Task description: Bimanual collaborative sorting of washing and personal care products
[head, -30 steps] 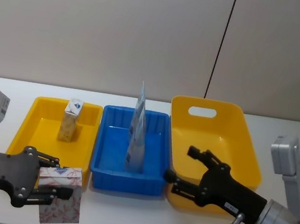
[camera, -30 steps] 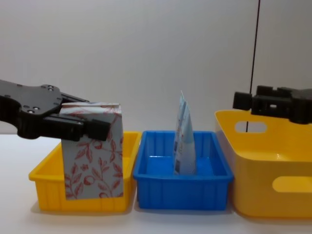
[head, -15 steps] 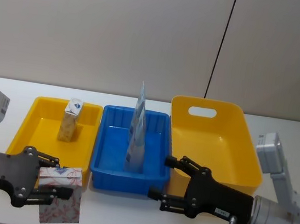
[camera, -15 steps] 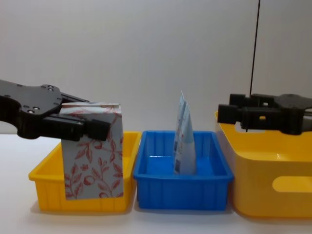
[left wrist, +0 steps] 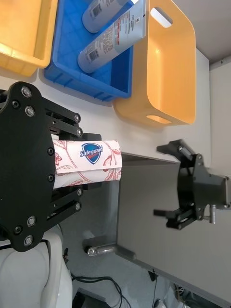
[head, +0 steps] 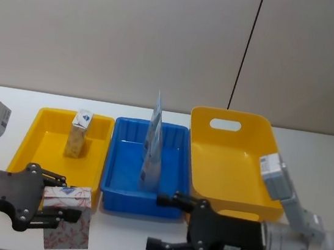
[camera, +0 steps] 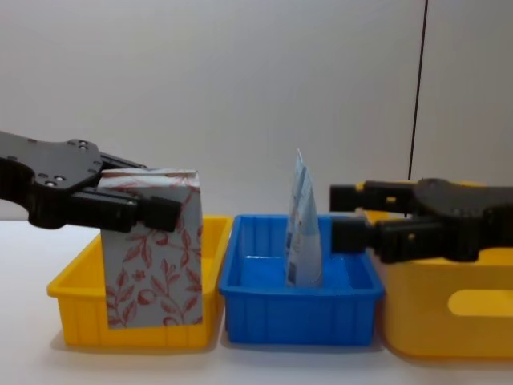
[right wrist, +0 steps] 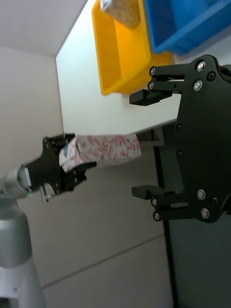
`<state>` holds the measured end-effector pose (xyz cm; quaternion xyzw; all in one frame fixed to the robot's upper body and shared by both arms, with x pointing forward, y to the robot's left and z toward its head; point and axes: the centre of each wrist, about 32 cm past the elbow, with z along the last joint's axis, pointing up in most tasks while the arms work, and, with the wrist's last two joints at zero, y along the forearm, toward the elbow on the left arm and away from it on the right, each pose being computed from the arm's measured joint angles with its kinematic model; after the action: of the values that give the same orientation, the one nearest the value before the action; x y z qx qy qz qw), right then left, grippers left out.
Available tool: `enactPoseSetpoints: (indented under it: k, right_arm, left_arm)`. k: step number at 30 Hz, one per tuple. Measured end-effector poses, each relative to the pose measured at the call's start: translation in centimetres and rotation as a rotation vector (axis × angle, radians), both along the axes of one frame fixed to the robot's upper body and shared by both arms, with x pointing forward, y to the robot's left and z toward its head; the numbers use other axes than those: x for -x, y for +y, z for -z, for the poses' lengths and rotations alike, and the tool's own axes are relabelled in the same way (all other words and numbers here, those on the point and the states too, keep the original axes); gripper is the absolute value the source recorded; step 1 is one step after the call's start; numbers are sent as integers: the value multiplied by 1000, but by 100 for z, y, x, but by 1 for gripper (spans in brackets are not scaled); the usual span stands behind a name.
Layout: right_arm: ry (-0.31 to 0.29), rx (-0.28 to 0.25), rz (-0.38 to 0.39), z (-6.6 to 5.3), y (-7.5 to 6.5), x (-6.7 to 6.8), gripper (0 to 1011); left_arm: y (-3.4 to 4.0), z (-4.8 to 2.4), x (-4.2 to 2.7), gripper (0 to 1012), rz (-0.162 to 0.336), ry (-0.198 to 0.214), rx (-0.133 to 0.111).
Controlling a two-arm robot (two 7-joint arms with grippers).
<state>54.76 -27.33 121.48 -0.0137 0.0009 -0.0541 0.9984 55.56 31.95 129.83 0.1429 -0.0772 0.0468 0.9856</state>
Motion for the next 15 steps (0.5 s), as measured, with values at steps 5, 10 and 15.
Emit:
enactPoseSetpoints:
  k: [5, 10, 15]
  right_arm:
    - [-6, 15, -63, 28, 88, -72, 1000]
    - [-21, 36, -147, 83, 285, -174, 1000]
    - [-29, 47, -175, 119, 412, -220, 1000]
  left_arm:
    - [0, 0, 0, 369, 0, 0, 0]
    - [0, 0, 0, 369, 0, 0, 0]
    - [0, 0, 0, 369, 0, 0, 0]
